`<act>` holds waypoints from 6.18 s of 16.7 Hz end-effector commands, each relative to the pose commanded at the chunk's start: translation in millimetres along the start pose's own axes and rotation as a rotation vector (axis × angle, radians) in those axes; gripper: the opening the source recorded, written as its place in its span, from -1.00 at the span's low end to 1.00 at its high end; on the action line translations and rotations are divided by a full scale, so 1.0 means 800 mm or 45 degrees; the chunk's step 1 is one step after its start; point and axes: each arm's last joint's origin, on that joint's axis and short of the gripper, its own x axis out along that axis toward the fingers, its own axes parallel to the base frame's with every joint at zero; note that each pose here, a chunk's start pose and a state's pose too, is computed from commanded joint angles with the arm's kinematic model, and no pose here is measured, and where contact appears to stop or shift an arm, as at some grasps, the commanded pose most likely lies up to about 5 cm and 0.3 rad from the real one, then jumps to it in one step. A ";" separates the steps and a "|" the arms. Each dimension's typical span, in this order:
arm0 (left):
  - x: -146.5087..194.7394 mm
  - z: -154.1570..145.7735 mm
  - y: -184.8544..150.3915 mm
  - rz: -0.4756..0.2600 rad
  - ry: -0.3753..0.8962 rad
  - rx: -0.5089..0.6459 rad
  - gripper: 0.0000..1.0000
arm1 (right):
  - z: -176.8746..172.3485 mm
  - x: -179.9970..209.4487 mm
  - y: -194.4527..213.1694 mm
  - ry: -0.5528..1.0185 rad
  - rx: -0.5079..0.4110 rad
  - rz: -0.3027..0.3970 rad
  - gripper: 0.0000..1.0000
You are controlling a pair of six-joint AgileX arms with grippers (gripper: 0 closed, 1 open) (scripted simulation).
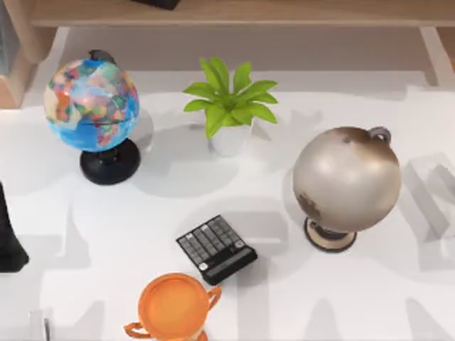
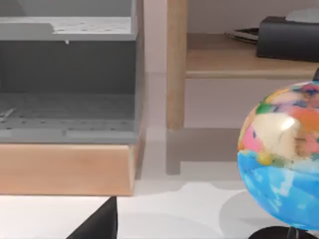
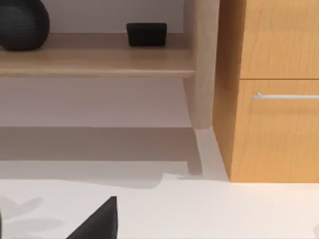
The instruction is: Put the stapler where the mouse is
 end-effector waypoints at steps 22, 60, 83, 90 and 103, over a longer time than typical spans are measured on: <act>0.055 0.007 -0.065 0.253 1.948 -0.278 1.00 | 0.000 0.000 0.000 0.000 0.000 0.000 1.00; 0.058 -0.053 -0.069 0.280 1.987 -0.273 -1.00 | 0.000 0.000 0.000 0.000 0.000 0.000 1.00; 0.120 0.014 -0.056 0.237 1.973 -0.269 -1.00 | 0.000 0.000 0.000 0.000 0.000 0.000 1.00; 0.269 0.058 0.033 0.135 1.932 -0.158 -1.00 | 0.000 0.000 0.000 0.000 0.000 0.000 1.00; 0.379 0.005 0.219 0.001 2.054 0.033 -1.00 | 0.000 0.000 0.000 0.000 0.000 0.000 1.00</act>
